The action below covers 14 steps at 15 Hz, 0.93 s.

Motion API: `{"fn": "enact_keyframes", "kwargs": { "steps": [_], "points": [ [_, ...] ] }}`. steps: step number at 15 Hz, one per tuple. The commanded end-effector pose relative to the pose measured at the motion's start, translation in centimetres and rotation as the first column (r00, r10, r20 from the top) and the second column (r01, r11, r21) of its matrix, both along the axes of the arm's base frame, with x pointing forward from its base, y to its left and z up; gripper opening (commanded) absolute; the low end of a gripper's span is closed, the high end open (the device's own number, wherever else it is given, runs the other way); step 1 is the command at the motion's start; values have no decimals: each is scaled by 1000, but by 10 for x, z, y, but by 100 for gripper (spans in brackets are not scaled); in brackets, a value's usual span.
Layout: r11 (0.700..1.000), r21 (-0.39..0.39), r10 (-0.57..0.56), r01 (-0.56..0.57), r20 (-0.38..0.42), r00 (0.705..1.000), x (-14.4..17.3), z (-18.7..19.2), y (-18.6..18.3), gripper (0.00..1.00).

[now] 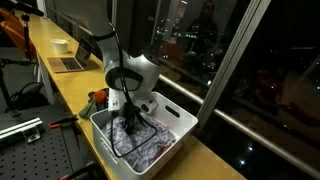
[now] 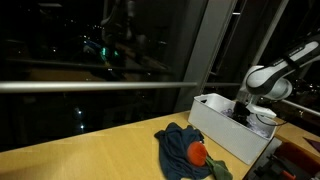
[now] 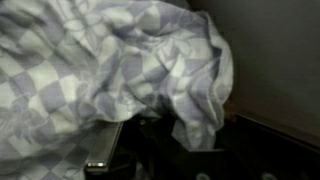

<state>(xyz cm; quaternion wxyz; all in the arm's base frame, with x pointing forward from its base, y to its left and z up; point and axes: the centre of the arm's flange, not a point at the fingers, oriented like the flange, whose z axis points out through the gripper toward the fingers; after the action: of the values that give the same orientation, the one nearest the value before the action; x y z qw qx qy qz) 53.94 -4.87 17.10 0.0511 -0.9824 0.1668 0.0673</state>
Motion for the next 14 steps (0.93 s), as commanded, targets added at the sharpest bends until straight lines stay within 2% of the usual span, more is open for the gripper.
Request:
{"fn": "enact_keyframes", "kwargs": {
  "steps": [1,5,9,14],
  "points": [
    [1000,0,-9,9,60,998,-28,88,5,0],
    [998,-63,24,-16,125,992,-25,174,31,1],
    [982,-170,112,-81,181,977,-22,256,87,1],
    [919,-340,283,-202,208,936,-28,340,193,1]
  ]
}}
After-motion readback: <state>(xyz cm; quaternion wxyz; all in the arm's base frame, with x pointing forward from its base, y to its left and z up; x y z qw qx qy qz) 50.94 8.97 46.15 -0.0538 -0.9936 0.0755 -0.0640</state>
